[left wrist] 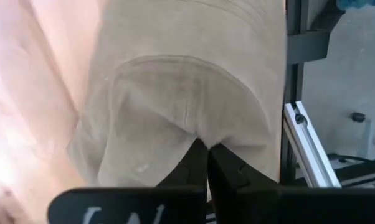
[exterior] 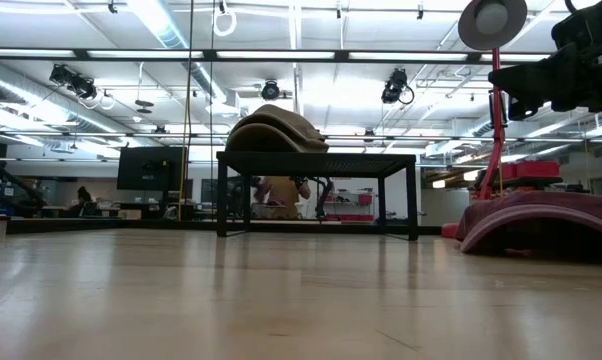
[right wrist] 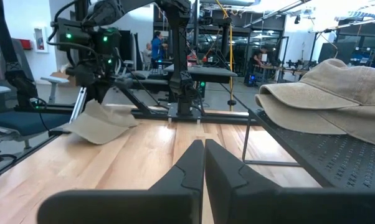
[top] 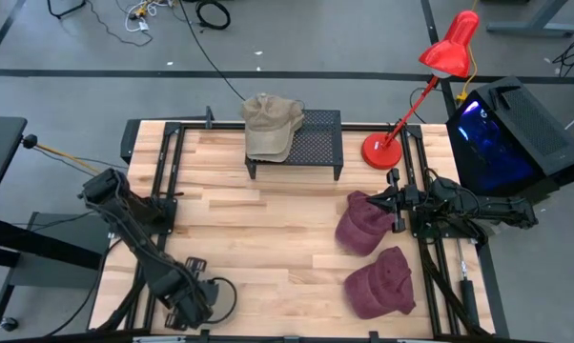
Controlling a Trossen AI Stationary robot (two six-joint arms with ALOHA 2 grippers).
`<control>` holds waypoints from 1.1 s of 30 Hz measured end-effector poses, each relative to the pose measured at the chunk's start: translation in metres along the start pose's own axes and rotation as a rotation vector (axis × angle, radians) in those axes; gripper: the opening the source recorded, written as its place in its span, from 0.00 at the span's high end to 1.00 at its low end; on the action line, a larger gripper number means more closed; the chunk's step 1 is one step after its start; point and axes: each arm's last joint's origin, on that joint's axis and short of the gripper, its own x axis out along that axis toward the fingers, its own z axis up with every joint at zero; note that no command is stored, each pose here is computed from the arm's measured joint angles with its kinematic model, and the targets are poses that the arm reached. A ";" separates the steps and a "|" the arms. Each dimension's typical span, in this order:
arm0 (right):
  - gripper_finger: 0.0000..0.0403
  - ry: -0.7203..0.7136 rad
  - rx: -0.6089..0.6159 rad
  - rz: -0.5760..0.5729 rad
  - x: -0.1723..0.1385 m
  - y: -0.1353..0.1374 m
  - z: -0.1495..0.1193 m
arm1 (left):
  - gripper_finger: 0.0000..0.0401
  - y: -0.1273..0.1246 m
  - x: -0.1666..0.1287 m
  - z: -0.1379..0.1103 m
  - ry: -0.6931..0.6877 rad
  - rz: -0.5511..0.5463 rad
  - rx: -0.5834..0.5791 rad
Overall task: Pick & Place hat
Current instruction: Stack the brown cap on top of the other brown cap on the shelf
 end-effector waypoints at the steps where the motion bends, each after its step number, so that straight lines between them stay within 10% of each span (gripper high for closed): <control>1: 0.96 0.000 0.000 0.000 0.000 0.000 0.000 | 1.00 0.001 -0.003 0.002 -0.003 0.005 0.008; 33: 0.96 0.000 0.000 0.000 0.000 0.000 0.000 | 1.00 0.085 -0.149 0.064 -0.289 0.337 0.097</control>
